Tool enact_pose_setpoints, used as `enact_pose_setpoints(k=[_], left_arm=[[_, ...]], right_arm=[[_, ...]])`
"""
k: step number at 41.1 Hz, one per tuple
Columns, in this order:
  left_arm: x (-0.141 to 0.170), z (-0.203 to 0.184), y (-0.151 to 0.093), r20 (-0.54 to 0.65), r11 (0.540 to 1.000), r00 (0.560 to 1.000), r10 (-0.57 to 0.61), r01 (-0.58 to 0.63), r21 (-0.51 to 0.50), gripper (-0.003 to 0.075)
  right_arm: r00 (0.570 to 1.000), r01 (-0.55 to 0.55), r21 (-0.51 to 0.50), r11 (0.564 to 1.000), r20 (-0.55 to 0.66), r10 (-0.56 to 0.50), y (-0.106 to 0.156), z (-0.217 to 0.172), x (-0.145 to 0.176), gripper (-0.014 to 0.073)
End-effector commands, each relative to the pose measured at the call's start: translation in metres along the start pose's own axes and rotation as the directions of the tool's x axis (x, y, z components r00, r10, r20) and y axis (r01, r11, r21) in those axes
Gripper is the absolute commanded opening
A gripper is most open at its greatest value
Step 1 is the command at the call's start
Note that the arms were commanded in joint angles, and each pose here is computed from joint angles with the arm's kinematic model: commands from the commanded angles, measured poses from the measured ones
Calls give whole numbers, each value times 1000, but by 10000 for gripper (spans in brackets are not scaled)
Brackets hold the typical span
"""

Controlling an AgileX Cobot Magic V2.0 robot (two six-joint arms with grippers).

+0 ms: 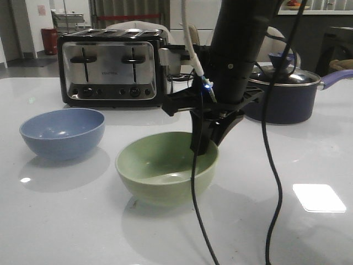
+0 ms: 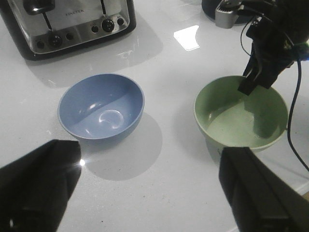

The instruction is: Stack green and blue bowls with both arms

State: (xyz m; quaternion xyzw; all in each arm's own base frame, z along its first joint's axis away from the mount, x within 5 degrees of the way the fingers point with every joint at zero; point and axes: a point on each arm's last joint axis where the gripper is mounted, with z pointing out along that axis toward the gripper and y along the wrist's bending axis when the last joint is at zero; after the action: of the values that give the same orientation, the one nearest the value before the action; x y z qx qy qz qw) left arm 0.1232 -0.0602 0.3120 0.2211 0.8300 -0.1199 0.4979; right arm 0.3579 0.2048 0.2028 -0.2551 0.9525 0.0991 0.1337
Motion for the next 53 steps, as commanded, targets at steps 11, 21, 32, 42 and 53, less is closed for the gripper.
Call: enact_pose_setpoints(k=[11,21,32,42,53], left_arm=[[-15,-4,0,102,1000,995,-8,9,-3,634],[-15,-4,0,102,1000,995,-8,9,-3,634],[-15,-4,0,102,1000,995,-8,9,-3,634],[-15,-4,0,102,1000,995,-8,9,-3,634],[-15,-4,0,102,1000,995,-8,9,-3,634]], right_arm=[[982,18,12,1000,190,-19,6,-53,-15,490],[930,96,30,995,355,-101,26,-133,12,452],[863,166,60,984,473,-175,42,-198,83,442],[833,168,67,983,524,-178,40,-216,152,442],[781,164,80,983,599,-179,37,-218,208,442]])
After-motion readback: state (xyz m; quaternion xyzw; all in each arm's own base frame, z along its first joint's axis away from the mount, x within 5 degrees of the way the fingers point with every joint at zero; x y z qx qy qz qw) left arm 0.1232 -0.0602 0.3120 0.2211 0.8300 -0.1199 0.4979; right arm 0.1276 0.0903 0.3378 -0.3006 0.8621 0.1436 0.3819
